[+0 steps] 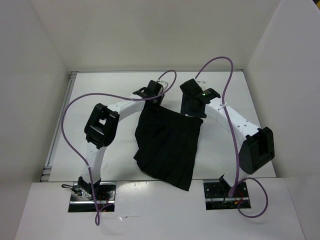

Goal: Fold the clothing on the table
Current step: Flatten the skirt out

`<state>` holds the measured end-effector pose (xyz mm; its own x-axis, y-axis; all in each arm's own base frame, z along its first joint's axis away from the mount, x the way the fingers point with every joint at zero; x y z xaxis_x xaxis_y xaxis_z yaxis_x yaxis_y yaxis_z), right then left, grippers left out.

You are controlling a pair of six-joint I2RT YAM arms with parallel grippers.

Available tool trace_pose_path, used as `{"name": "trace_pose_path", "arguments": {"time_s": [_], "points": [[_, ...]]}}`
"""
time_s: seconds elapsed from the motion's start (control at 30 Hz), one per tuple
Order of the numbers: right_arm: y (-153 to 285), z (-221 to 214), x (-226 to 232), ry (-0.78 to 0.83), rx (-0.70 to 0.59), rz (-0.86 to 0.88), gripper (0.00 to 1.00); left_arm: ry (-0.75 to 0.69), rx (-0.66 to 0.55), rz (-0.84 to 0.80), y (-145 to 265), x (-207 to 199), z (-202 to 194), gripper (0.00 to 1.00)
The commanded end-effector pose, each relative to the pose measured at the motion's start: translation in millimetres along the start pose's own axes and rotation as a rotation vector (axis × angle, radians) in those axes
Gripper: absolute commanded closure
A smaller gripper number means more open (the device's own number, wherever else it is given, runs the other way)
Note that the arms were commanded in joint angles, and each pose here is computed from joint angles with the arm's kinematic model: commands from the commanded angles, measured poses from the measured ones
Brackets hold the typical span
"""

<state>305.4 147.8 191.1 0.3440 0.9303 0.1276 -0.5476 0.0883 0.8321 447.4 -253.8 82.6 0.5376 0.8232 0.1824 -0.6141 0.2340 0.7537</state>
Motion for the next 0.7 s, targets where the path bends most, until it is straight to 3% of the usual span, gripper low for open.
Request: {"name": "trace_pose_path", "arguments": {"time_s": [0.0,0.17,0.3,0.5,0.67], "points": [[2.7,3.2,3.4,-0.002,-0.022,0.014,0.25,0.015,-0.052,0.072,3.3,9.1,20.4,0.58],[2.7,3.3,3.1,0.007,-0.022,0.014,0.25,0.010,-0.019,0.069,-4.2,7.2,12.5,0.70],[5.4,4.5,2.8,0.004,-0.028,0.020,0.26,0.017,-0.012,0.057,-8.1,4.5,9.7,1.00],[8.2,5.7,2.6,0.001,-0.034,0.026,0.26,0.001,-0.061,-0.009,17.4,1.6,32.2,1.00],[5.2,7.6,-5.4,-0.031,-0.068,-0.031,0.26,-0.107,-0.236,-0.214,99.7,-37.9,105.6,1.00]]}}
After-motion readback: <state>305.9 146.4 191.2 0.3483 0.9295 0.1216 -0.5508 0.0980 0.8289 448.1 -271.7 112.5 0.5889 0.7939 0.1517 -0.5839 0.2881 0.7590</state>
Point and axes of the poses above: each gripper's point midway between its finger pads, its own y axis back along the fingers, its own x axis along the line the jaws close on, z = x × y, the point moved 4 cm from there along y, back along the fingers, and after that the axes turned 12 degrees about -y, right-handed, at the moved point
